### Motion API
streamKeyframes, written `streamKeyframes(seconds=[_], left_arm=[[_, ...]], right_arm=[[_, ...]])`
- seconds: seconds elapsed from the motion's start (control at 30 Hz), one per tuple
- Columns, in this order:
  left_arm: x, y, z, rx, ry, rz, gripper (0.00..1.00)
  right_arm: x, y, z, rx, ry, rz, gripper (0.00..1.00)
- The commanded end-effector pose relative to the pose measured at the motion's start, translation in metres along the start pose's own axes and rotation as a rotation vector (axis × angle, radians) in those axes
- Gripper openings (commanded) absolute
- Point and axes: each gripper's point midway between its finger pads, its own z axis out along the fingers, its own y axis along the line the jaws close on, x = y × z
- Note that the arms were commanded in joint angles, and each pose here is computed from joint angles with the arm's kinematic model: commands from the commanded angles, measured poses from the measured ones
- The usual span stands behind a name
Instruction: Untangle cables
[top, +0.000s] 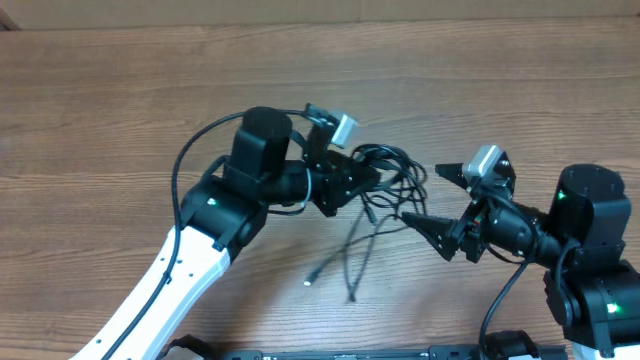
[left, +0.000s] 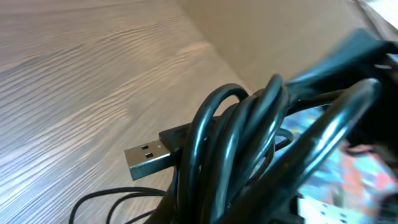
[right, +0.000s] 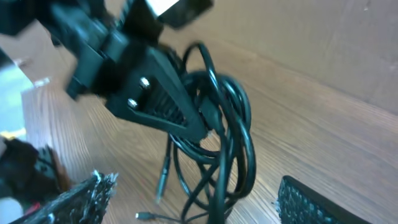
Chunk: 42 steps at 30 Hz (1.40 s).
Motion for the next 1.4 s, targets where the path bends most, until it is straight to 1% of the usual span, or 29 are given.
streamKeyframes(seconds=[0.0, 0.1, 0.17, 0.2, 0.37, 0.43, 0.53, 0.6, 0.73, 0.77, 0.9, 0.97, 1.0, 1.03, 1.07, 1.1, 1.17, 1.2, 1.37], left_arm=[[0.001, -0.030, 0.001, 0.114, 0.016, 0.069, 0.04], [0.002, -0.030, 0.002, 0.113, 0.018, 0.068, 0.04], [0.000, -0.025, 0.002, 0.083, 0.007, 0.052, 0.04], [-0.002, -0.022, 0.002, 0.063, -0.001, 0.031, 0.04], [-0.013, 0.004, 0.001, -0.076, -0.068, -0.134, 0.04], [-0.015, 0.009, 0.001, -0.109, -0.087, -0.161, 0.04], [-0.022, 0.025, -0.003, -0.186, -0.147, -0.300, 0.04], [-0.025, 0.032, -0.005, -0.222, -0.183, -0.377, 0.04], [-0.029, 0.046, -0.011, -0.284, -0.228, -0.438, 0.04], [-0.029, 0.056, -0.016, -0.315, -0.249, -0.493, 0.04], [-0.026, 0.067, -0.022, -0.346, -0.264, -0.594, 0.04], [-0.025, 0.065, -0.021, -0.334, -0.251, -0.577, 0.04], [-0.024, 0.059, -0.019, -0.311, -0.223, -0.517, 0.04], [-0.021, 0.053, -0.016, -0.281, -0.186, -0.442, 0.04], [-0.019, 0.048, -0.015, -0.257, -0.162, -0.398, 0.04], [-0.016, 0.039, -0.012, -0.212, -0.121, -0.317, 0.04], [-0.010, 0.024, -0.009, -0.134, -0.066, -0.207, 0.04], [-0.006, 0.016, -0.008, -0.092, -0.039, -0.166, 0.04], [0.006, -0.013, -0.007, 0.076, 0.037, -0.039, 0.04]], right_arm=[[-0.001, -0.005, -0.005, 0.053, 0.018, -0.063, 0.65], [0.003, -0.003, -0.005, 0.046, 0.035, -0.045, 0.41], [0.006, -0.002, -0.005, 0.043, 0.044, -0.035, 0.14], [0.008, -0.001, -0.005, 0.040, 0.052, -0.026, 0.04], [0.027, 0.006, -0.007, 0.017, 0.121, 0.043, 0.04], [0.033, 0.008, -0.007, 0.011, 0.141, 0.063, 0.04], [0.044, 0.013, -0.009, -0.004, 0.183, 0.104, 0.04], [0.046, 0.014, -0.010, -0.007, 0.193, 0.115, 0.04], [0.049, 0.016, -0.010, -0.010, 0.202, 0.124, 0.04], [0.049, 0.016, -0.010, -0.011, 0.205, 0.127, 0.04], [0.050, 0.017, -0.010, -0.012, 0.210, 0.132, 0.04], [0.050, 0.016, -0.010, -0.010, 0.206, 0.128, 0.04], [0.048, 0.015, -0.010, -0.008, 0.201, 0.122, 0.04], [0.047, 0.015, -0.010, -0.007, 0.197, 0.118, 0.22], [0.047, 0.014, -0.010, -0.006, 0.195, 0.116, 0.28], [0.046, 0.014, -0.010, -0.003, 0.193, 0.113, 0.41], [0.046, 0.010, -0.010, 0.015, 0.195, 0.107, 0.45], [0.046, 0.009, -0.010, 0.021, 0.197, 0.105, 0.46], [0.040, 0.006, -0.008, 0.028, 0.172, 0.081, 0.46]])
